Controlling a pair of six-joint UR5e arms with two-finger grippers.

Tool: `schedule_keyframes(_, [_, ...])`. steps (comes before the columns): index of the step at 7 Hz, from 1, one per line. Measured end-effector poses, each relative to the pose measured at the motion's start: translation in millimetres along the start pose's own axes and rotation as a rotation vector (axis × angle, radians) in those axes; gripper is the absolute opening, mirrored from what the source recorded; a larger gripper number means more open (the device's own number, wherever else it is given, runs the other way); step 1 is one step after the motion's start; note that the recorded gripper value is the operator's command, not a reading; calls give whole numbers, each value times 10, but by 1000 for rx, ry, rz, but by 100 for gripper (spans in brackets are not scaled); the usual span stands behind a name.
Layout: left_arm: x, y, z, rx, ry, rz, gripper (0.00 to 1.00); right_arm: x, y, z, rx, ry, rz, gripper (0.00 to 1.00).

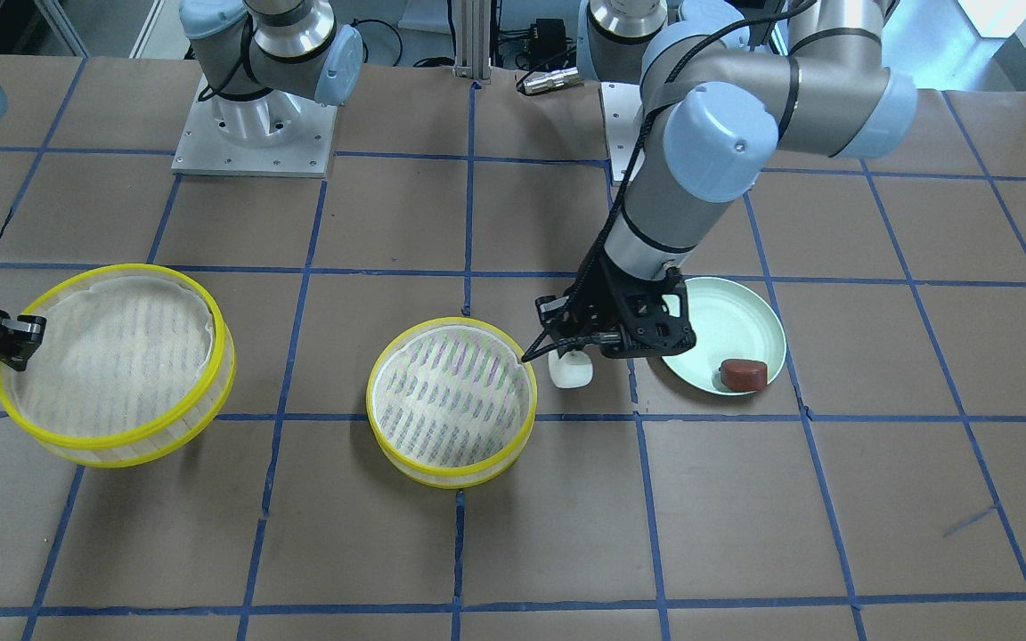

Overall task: Place buns in different layers of steamer
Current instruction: 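Lift top tier aside with right gripper while left places white bun below, then restack top tier with right gripper while left gripper reaches brown bun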

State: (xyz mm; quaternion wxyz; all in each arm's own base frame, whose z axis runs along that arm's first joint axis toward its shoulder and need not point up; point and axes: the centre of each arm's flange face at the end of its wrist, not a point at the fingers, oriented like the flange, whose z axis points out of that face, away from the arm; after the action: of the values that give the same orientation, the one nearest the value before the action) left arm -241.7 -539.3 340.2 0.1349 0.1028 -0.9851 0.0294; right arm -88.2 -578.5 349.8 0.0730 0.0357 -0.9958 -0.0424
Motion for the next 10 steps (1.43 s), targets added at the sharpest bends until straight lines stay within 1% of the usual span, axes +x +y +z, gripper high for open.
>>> schedule_keyframes(1, [290,39,290,20,46,-1,70,32,-8,-9,-1,13,-13,4])
schedule_keyframes(2, [478,109,546,21,63,11,100,42,-16,-17,1,16,-26,4])
schedule_keyframes(3, [560,173,715,11,61,21,100,49,-20,-31,4,18,-34,4])
schedule_keyframes(4, [580,220,804,3,54,27,100,53,-22,-48,6,19,-36,4])
schedule_keyframes(5, [561,235,817,14,29,47,100,56,-19,-68,7,20,-36,4])
schedule_keyframes(7, [419,155,672,82,-63,136,100,54,-4,-113,11,22,-27,5])
schedule_keyframes(8, [238,34,572,96,-89,169,100,19,23,-162,11,18,-8,5])
schedule_keyframes(9, [-122,-129,440,92,-115,207,100,-94,68,-235,10,-14,39,5])
schedule_keyframes(10, [-601,-255,292,81,-138,252,100,-305,84,-291,6,-57,82,6])
